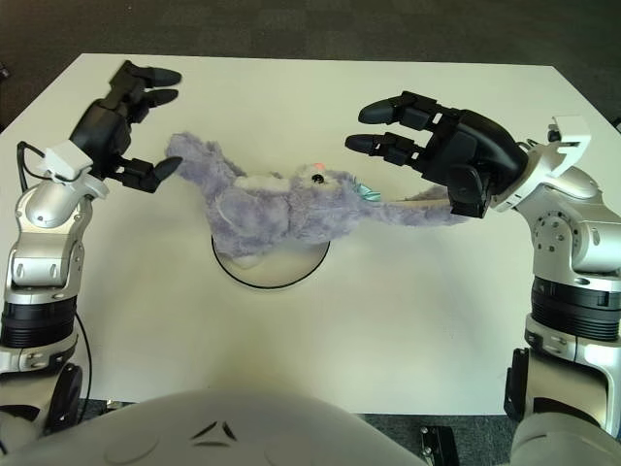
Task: Put the doll into the plate.
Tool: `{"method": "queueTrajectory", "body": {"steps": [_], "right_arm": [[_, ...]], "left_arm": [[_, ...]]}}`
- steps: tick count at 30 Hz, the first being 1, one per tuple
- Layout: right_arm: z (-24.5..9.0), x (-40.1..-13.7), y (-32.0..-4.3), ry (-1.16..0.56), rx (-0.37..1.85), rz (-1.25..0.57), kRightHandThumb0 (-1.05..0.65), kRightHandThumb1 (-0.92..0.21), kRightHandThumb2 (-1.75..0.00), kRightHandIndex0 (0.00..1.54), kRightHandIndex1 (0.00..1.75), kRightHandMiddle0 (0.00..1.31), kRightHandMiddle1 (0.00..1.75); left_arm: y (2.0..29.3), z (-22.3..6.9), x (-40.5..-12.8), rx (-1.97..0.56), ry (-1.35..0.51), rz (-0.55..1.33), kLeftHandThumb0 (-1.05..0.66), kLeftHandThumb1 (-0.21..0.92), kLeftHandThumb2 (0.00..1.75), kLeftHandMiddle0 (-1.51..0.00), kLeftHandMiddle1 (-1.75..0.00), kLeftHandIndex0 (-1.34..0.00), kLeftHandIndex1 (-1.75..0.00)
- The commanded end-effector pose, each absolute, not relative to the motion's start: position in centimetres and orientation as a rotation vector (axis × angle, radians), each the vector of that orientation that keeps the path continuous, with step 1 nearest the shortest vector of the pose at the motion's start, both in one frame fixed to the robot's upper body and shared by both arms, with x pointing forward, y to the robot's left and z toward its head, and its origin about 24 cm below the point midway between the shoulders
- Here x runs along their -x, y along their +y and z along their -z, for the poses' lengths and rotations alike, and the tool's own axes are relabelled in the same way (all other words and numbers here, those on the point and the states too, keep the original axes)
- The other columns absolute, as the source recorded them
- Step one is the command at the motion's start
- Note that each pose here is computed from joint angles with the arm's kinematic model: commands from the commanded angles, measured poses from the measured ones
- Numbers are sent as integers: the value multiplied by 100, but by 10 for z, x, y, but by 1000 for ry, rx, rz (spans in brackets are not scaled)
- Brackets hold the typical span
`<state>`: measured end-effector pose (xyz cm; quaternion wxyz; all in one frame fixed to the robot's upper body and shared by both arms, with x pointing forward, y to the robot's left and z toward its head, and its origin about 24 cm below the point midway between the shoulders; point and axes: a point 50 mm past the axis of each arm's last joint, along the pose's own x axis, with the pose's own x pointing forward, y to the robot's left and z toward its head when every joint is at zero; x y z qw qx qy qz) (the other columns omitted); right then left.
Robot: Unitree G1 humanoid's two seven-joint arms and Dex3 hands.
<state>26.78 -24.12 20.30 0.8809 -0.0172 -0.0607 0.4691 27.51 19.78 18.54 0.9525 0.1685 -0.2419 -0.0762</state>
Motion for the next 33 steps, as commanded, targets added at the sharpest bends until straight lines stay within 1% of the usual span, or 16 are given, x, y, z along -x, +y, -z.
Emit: {"method": "queueTrajectory", "body": {"steps": [1,5,6,7,10,14,15,16,17,18,21,22,23,25,30,33], "right_arm": [[-209,-268,-244,-137,44,-982,-17,-34,-134,13,28,0,84],[-209,-268,-244,-137,44,-982,-17,-34,-134,13,27,0,84],[-209,-268,-244,-137,44,-982,-17,-34,-134,13,27,0,84],[-209,-268,-244,-137,44,-982,-17,-34,-134,13,27,0,84],[-209,-267,-244,-136,44,-982,-17,-34,-134,13,27,0,84],[-208,-267,-245,-136,44,-982,-17,-34,-134,13,26,0,84],[-208,-267,-244,-137,44,-982,-17,-34,-134,14,26,0,84],[-208,-267,-244,-137,44,-983,-17,-34,-134,14,26,0,84],[-208,-267,-244,-137,44,-983,-17,-34,-134,14,26,0,84],[-208,-267,-244,-137,44,-983,-17,-34,-134,14,26,0,84],[-209,-267,-243,-137,44,-984,-17,-34,-134,14,25,0,84],[-209,-267,-243,-137,45,-984,-17,-34,-134,14,25,0,84],[-209,-266,-243,-138,45,-984,-17,-34,-134,14,25,0,84],[-209,-266,-242,-138,45,-984,-17,-34,-134,14,25,0,84],[-209,-266,-242,-138,45,-985,-17,-34,-134,14,24,0,84],[-209,-266,-242,-138,45,-985,-17,-34,-134,15,24,0,84]], "left_arm": [[212,-177,-279,-235,-517,48,-33,21,114,-8,-79,0,-111],[216,-173,-281,-208,-535,-11,-34,26,113,-13,-85,0,-117],[216,-173,-281,-209,-538,-30,-34,30,111,-11,-92,0,-118],[216,-172,-281,-213,-540,-54,-34,30,111,-11,-94,0,-120],[214,-172,-280,-219,-543,-100,-37,34,109,-17,-110,-3,-134],[212,-171,-279,-208,-543,-163,-36,37,108,-22,-126,-6,-144],[212,-170,-279,-199,-544,-183,-35,38,109,-24,-132,-6,-146],[212,-169,-279,-192,-545,-196,-21,44,102,-27,-139,-5,-149],[212,-168,-280,-183,-545,-216,0,55,89,-32,-146,-5,-151],[212,-168,-281,-178,-545,-230,13,59,84,-37,-151,-4,-154],[212,-165,-283,-169,-541,-271,30,61,83,-44,-158,-3,-159],[212,-164,-284,-166,-539,-283,19,62,85,-39,-162,-13,-163],[211,-162,-285,-163,-534,-297,15,63,86,-38,-163,-16,-164],[211,-159,-287,-158,-525,-313,6,61,91,-45,-161,-17,-170],[212,-150,-295,-149,-496,-330,1,54,97,-56,-150,-25,-174],[211,-148,-297,-147,-491,-330,0,50,102,-60,-149,-28,-174]]}}
